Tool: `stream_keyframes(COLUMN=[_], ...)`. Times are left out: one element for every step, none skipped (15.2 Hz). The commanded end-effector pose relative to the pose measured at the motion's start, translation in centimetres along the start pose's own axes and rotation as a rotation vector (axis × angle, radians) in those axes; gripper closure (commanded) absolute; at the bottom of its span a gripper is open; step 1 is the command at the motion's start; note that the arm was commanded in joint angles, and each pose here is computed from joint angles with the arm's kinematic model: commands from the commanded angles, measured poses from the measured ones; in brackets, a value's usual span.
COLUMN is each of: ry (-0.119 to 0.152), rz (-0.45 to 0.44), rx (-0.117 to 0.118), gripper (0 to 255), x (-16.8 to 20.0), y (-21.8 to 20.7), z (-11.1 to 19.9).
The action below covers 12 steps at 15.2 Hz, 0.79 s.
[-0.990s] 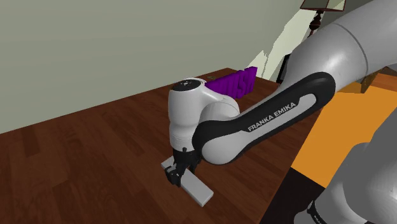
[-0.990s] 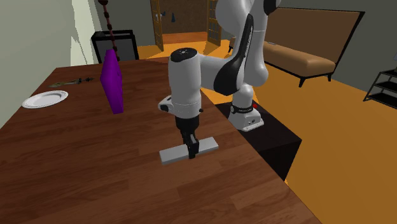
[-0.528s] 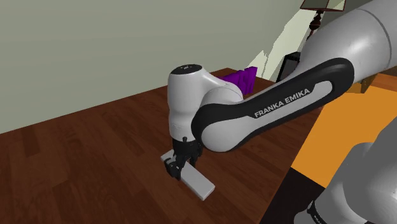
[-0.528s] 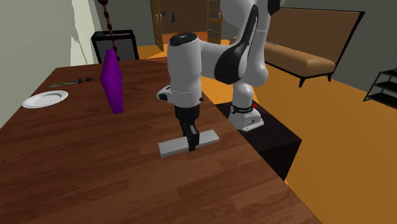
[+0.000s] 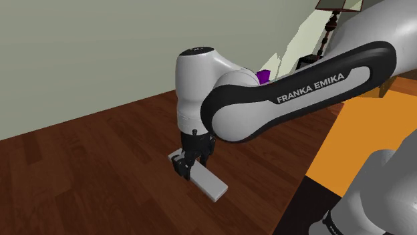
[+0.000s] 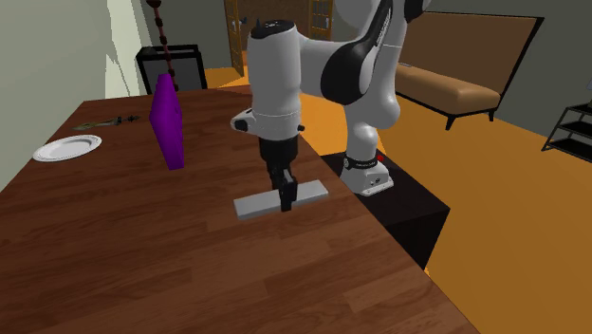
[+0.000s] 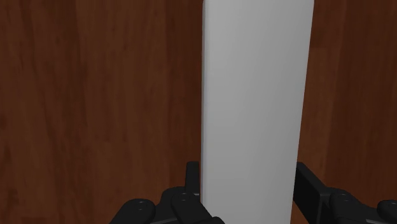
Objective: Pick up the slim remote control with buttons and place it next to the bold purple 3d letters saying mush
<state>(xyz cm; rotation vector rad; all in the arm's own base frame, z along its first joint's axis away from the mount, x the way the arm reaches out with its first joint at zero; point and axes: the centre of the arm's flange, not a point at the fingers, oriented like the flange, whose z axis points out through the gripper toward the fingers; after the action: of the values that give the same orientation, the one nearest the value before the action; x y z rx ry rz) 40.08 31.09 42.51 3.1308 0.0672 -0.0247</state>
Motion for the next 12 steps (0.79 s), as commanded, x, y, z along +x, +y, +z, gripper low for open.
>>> stream_keyframes(ry=[0.000, 0.000, 0.000, 0.000, 0.000, 0.000, 0.000, 0.000, 0.000, 0.000, 0.000, 0.000], rz=[0.000, 0.000, 0.000, 0.000, 0.000, 0.000, 0.000, 0.000, 0.000, 0.000, 0.000, 0.000], rx=[0.000, 0.000, 0.000, 0.000, 0.000, 0.000, 0.000, 0.000, 0.000, 0.000, 0.000, 0.000], gripper=[255, 255, 255, 255, 255, 255, 255, 255, 255, 255, 255, 255], x=[0.0, 0.0, 0.0, 0.0, 0.0, 0.0, 0.0, 0.0, 0.0, 0.0, 0.0, 0.0], y=[0.0, 0.0, 0.0, 0.0, 0.0, 0.0, 0.1, 0.1, 0.1, 0.1, 0.1, 0.1], z=[-1.1, -1.6, -2.1, -2.7, -3.2, -3.7, -4.3, -4.8, -5.3, -5.8, -6.4, -6.9])
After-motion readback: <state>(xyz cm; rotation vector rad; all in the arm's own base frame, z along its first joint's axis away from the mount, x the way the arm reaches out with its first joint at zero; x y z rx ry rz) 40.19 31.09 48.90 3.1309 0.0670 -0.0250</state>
